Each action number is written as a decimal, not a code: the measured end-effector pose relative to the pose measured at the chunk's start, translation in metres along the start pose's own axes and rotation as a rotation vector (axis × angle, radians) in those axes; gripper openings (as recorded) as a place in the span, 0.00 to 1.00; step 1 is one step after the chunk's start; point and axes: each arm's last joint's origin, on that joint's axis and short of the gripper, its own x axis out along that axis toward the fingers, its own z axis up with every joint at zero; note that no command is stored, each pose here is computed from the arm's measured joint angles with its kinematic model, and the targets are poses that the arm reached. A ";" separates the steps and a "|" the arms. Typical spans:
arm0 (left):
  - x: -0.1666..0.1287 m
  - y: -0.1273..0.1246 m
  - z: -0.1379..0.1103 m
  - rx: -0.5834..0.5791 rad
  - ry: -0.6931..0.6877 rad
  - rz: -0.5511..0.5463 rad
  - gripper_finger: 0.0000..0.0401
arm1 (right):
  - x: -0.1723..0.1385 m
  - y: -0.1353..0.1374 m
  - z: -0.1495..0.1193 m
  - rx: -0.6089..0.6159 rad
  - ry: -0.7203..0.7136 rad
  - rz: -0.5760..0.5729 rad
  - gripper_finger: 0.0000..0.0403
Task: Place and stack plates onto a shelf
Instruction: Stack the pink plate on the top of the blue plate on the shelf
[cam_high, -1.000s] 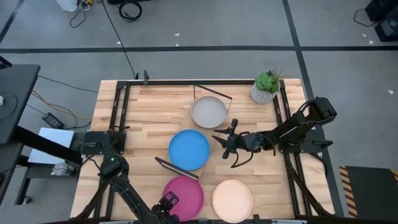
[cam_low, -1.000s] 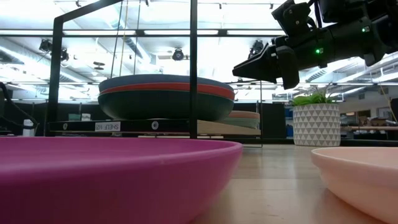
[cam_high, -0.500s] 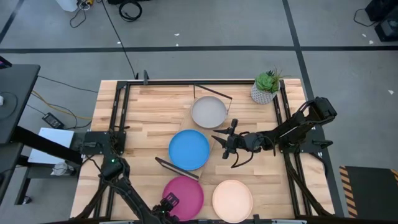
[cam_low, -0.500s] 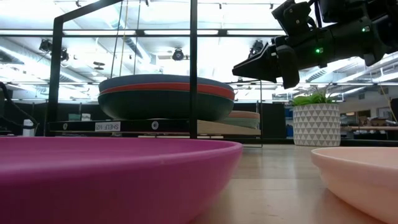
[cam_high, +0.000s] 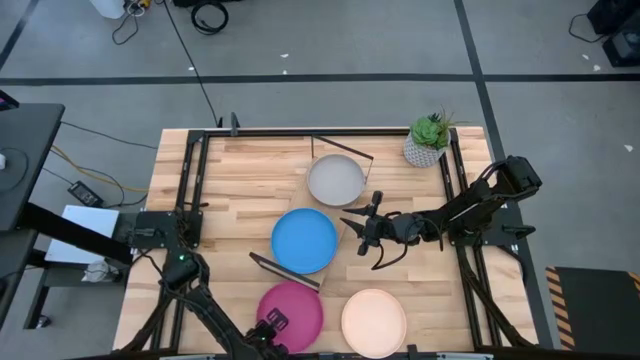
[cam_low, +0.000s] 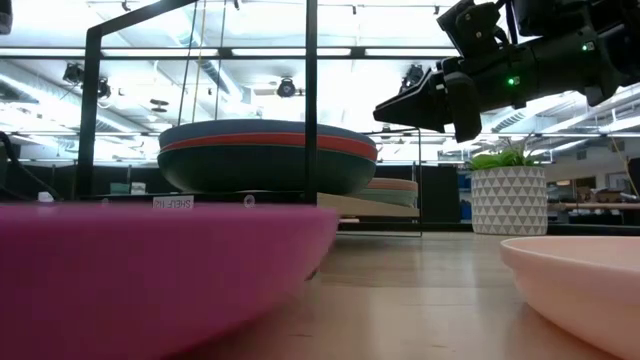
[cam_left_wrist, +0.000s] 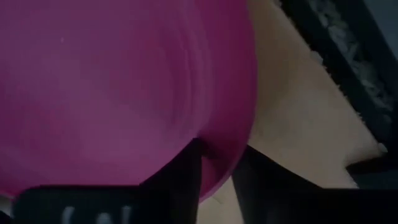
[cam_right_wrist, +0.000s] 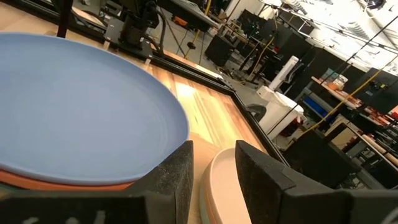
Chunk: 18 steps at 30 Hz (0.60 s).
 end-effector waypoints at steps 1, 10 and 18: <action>-0.001 0.001 0.000 -0.006 0.000 -0.004 0.18 | 0.000 0.000 0.000 0.000 0.000 0.000 0.31; -0.030 0.026 -0.010 -0.198 -0.049 -0.141 0.04 | 0.000 0.000 0.000 0.000 0.000 0.000 0.31; -0.073 0.057 -0.020 -0.467 -0.210 -0.353 0.05 | 0.000 0.000 0.000 0.000 0.000 0.000 0.31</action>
